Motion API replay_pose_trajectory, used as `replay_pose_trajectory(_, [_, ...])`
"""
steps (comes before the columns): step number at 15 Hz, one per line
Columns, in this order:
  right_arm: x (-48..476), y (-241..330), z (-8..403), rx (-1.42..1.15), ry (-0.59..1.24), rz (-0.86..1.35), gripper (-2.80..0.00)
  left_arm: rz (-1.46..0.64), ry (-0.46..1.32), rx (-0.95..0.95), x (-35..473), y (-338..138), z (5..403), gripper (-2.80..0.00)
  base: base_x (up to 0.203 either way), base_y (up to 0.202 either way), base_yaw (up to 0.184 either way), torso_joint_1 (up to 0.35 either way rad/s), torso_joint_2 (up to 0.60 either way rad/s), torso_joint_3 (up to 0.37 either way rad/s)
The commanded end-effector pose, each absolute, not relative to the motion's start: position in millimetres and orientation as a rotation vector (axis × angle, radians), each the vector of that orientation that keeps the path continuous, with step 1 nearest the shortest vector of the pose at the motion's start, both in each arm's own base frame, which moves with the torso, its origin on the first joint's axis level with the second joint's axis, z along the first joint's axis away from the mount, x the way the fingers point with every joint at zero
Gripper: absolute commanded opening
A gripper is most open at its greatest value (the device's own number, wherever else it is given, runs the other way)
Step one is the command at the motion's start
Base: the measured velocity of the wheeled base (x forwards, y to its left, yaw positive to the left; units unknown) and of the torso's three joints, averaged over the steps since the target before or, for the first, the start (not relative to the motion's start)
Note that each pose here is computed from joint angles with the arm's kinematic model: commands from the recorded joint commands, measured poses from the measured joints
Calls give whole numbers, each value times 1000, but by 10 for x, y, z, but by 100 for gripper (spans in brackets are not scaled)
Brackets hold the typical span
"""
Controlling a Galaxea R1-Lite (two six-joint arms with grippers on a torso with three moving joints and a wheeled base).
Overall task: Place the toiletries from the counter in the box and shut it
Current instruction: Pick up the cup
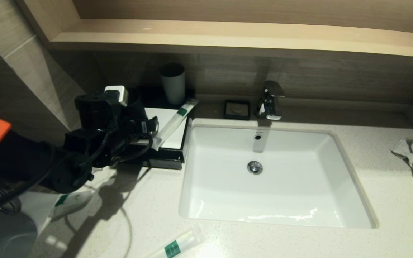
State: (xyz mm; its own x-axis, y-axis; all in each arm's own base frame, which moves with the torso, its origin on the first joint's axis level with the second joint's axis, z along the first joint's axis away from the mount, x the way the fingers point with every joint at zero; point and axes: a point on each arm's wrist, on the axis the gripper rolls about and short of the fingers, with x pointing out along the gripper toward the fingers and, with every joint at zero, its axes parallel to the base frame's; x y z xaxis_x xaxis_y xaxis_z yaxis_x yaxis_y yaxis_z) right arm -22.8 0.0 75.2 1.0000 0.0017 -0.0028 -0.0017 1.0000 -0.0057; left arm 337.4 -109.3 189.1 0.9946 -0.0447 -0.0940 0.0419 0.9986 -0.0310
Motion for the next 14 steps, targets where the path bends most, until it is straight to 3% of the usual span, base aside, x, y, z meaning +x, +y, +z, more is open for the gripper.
replay_pose_trajectory(1, [-228, 0, 752, -6, 3, 2, -280, -42, 92, -31, 3379, -1095, 1889, 0, 0, 0, 0, 0, 0, 0])
replay_pose_trajectory(5, [-228, 0, 752, -6, 3, 2, -280, -22, 64, -37, 3405, -1099, 1889, 0, 0, 0, 0, 0, 0, 0])
replay_pose_trajectory(6, [-228, 0, 752, -6, 3, 2, -280, -21, 62, -38, 3412, -1102, 1881, -280, 0, 0, 0, 0, 0, 0])
replay_pose_trajectory(14, [-228, 0, 752, -6, 3, 2, -280, -21, 62, -38, 3414, -1102, 1879, -280, 0, 0, 0, 0, 0, 0])
